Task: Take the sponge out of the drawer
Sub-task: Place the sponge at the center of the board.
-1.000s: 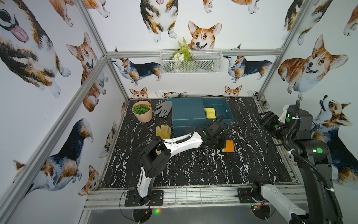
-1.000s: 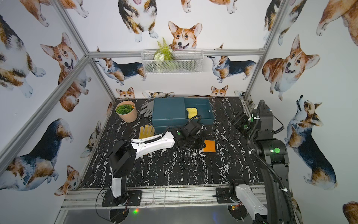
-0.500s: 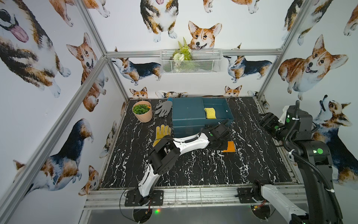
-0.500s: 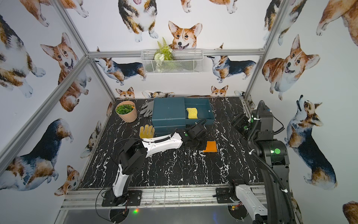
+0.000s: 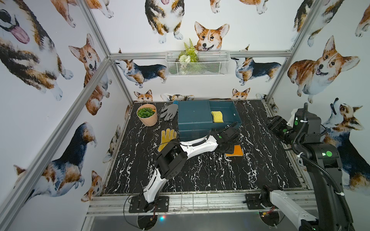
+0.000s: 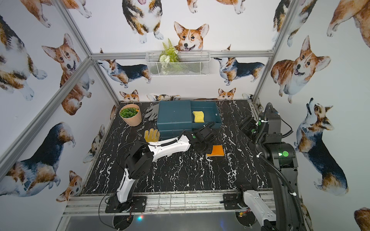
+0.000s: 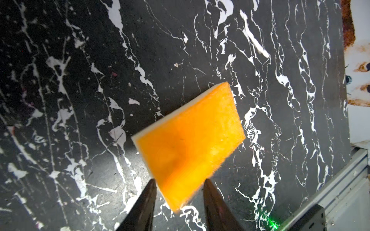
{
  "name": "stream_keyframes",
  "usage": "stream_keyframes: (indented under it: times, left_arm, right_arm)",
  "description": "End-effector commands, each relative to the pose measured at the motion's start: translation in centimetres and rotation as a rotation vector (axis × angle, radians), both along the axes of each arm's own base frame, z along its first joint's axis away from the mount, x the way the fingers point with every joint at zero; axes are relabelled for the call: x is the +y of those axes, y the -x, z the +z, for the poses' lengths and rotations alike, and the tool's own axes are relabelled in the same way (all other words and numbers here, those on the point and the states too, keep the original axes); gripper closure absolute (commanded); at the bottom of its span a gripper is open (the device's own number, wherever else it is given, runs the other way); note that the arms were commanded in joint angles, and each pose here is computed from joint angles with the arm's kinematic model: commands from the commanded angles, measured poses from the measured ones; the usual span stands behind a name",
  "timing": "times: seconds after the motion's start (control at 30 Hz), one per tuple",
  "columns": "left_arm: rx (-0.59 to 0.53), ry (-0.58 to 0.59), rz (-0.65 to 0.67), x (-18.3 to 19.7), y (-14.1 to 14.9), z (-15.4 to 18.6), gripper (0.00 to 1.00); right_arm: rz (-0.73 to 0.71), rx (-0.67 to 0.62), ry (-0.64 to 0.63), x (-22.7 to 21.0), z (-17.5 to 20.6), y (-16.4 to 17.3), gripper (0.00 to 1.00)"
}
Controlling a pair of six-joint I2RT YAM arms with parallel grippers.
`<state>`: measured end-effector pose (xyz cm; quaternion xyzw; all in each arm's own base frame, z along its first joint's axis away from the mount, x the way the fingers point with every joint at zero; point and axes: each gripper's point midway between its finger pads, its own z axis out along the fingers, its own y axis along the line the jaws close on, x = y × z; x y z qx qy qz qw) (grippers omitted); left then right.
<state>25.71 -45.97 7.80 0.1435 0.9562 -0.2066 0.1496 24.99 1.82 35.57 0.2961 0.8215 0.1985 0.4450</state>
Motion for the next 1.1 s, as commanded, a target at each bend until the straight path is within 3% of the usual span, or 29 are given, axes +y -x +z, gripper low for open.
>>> stream_keyframes:
  times: [0.0, 0.13, 0.27, 0.33, 0.4, 0.5, 0.63, 0.9, 1.07]
  left_arm:
    - [-0.018, -0.046, 0.007, 1.0, -0.2, 0.1, 0.56]
    - [-0.044, -0.051, -0.001, 1.2, -0.5, 0.7, 0.54]
    - [-0.137, 0.009, -0.05, 0.9, -1.0, 5.0, 0.5]
    - [-0.207, 0.051, -0.093, 0.9, -1.0, 9.0, 0.33]
    - [-0.262, 0.093, -0.141, 1.3, -0.7, 13.0, 0.01]
    - [-0.251, 0.181, -0.239, 1.9, 0.6, 17.4, 0.0]
    - [-0.221, 0.226, -0.201, 5.1, 0.0, 20.1, 0.0]
    - [-0.252, 0.209, -0.047, 14.1, -6.0, 23.5, 0.0]
    - [-0.256, 0.246, 0.004, 17.1, -9.1, 24.3, 0.0]
  right_arm:
    - [-0.017, -0.012, -0.007, -0.2, 0.2, -0.3, 0.29]
    - [-0.02, -0.009, -0.014, -0.2, 0.1, -0.5, 0.3]
    - [-0.01, -0.002, -0.007, 0.0, -0.2, -0.8, 0.3]
    - [-0.011, 0.007, 0.006, -0.1, -0.4, -1.1, 0.31]
    - [-0.014, 0.006, 0.014, -0.2, -0.4, -1.4, 0.31]
    - [-0.005, -0.005, 0.021, -0.1, 0.0, -2.4, 0.32]
    - [0.044, -0.012, 0.023, 0.7, 0.5, -4.2, 0.32]
    - [0.259, 0.075, -0.026, 5.2, -1.6, -9.2, 0.36]
    - [0.434, 0.142, 0.063, 10.2, -3.2, -11.6, 0.36]
